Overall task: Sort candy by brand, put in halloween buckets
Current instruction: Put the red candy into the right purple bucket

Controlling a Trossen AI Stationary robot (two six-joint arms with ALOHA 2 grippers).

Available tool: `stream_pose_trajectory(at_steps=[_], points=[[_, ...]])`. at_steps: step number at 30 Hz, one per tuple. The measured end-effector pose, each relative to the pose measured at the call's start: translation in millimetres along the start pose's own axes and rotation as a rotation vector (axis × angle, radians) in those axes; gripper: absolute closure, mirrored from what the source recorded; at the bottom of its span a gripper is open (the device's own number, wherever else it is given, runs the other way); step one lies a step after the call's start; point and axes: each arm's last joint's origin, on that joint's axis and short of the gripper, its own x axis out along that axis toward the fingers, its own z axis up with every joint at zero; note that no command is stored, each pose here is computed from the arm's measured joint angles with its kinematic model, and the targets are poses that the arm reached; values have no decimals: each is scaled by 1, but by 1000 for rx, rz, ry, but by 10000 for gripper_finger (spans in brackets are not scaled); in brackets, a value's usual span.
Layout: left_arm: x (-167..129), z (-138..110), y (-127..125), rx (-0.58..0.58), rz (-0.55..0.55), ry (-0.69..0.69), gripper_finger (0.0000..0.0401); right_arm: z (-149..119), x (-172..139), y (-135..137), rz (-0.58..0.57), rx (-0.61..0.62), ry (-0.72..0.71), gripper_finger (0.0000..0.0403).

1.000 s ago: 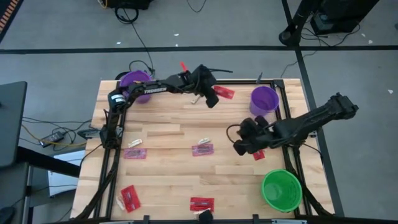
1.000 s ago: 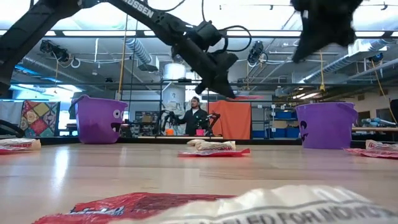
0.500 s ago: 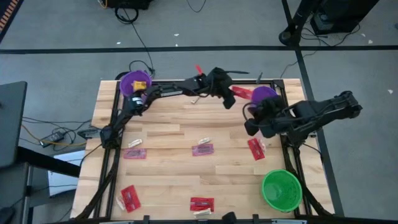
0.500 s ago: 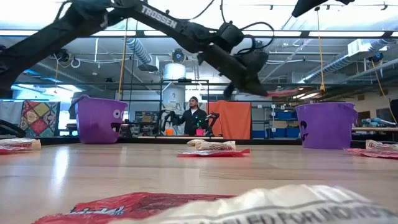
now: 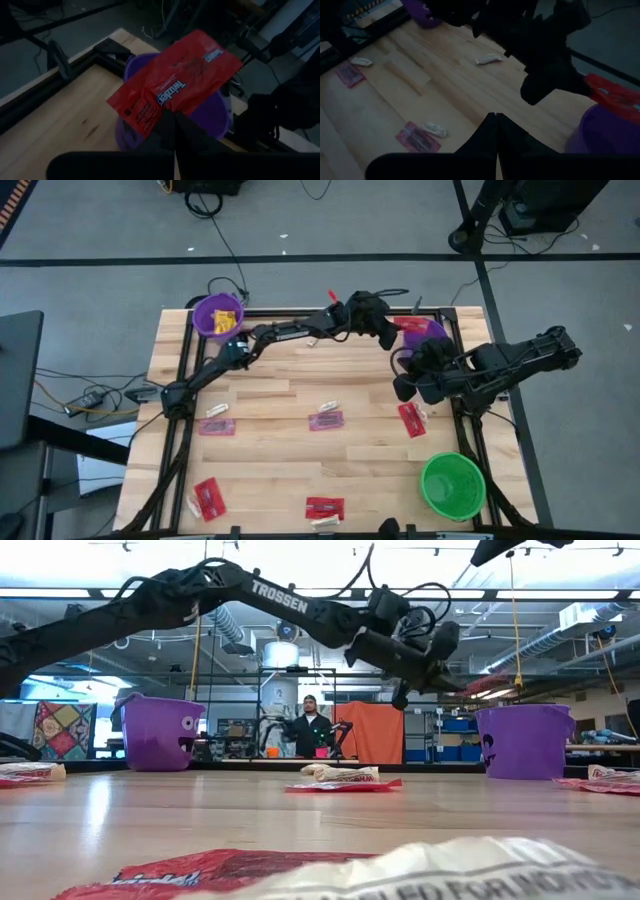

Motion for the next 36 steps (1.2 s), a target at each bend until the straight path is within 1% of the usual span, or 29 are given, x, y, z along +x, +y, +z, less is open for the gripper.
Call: stream_pose_trajectory(at_steps=[3,6,8,10,13,15,17,20,22,24,27,28,29,31,32,36], points=[[2,-5,-4,16,15,9,401,0,0,0,5,7,9,393],[5,-8,-12,85,42,-6,400,0,0,0,5,9,9,392],[6,-8,-19,145,34,-34,397,0,0,0,3,10,9,392],[7,-10,-26,191,35,-47,389,1,1,-1,2,13,13,392],[9,-14,-36,220,91,-62,366,1,2,-1,9,17,30,392],[9,-15,-39,216,92,-68,342,0,2,-1,13,18,37,392],[9,-14,-40,162,89,-73,314,1,2,0,16,26,39,392],[8,-12,-33,86,97,-78,272,1,2,1,28,35,42,392],[7,-10,-28,83,51,-61,251,1,2,1,31,35,45,392],[6,-7,-25,82,-39,-31,240,1,2,1,31,35,45,392],[0,0,-24,68,-192,17,238,1,2,0,19,32,30,392],[-3,3,-24,58,-231,34,238,1,2,0,15,25,27,392],[-7,7,-24,49,-247,53,239,2,2,0,13,12,26,392],[-14,11,-20,42,-226,107,243,2,3,-1,16,-9,37,392],[-18,11,-17,41,-199,152,247,2,4,-1,18,-14,44,392],[-27,2,-7,103,-108,294,272,2,4,-1,20,-19,54,392]])
